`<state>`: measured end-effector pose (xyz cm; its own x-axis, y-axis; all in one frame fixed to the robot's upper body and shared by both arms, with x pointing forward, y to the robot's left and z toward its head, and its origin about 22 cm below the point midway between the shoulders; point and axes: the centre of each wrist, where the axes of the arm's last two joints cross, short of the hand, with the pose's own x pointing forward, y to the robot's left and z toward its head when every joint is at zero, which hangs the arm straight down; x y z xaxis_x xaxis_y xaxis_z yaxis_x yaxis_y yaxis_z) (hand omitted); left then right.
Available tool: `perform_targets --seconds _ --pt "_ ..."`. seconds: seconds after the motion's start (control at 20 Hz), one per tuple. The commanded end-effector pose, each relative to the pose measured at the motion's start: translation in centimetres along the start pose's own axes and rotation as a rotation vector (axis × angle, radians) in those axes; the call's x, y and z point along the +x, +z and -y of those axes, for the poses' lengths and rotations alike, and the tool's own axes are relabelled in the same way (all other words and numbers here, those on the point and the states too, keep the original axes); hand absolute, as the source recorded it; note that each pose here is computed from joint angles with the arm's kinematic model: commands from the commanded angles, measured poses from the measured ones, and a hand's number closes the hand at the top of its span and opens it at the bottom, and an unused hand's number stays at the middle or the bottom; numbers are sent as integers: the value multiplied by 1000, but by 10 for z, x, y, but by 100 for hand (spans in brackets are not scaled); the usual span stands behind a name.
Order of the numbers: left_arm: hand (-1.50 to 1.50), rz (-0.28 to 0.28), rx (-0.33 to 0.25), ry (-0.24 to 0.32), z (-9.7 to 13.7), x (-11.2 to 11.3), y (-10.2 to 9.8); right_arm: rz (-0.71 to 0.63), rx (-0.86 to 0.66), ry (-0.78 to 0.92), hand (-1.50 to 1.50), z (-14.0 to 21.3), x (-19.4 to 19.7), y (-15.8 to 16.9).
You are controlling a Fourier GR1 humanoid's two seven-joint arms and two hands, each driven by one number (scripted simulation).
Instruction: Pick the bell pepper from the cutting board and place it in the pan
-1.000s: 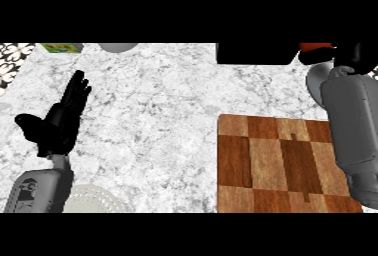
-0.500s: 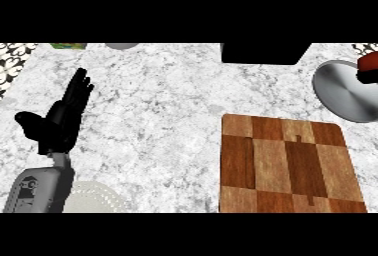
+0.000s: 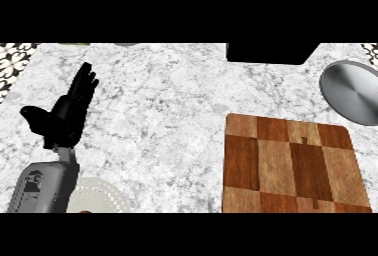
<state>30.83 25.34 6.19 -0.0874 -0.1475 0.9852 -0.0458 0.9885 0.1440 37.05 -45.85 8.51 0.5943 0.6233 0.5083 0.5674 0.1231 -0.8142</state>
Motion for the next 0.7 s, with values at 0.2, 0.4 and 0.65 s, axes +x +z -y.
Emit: perform_targets --seconds 0.2,0.4,0.65 --pt "0 6 -5 0 -4 5 -5 -149 300 -219 -150 -15 -24 11" --pt "0 14 -19 -1 6 -3 1 -113 320 -260 -150 -7 -47 8" --pt "0 -15 -10 -10 -4 -18 9 -55 185 -375 -150 -14 -42 14"
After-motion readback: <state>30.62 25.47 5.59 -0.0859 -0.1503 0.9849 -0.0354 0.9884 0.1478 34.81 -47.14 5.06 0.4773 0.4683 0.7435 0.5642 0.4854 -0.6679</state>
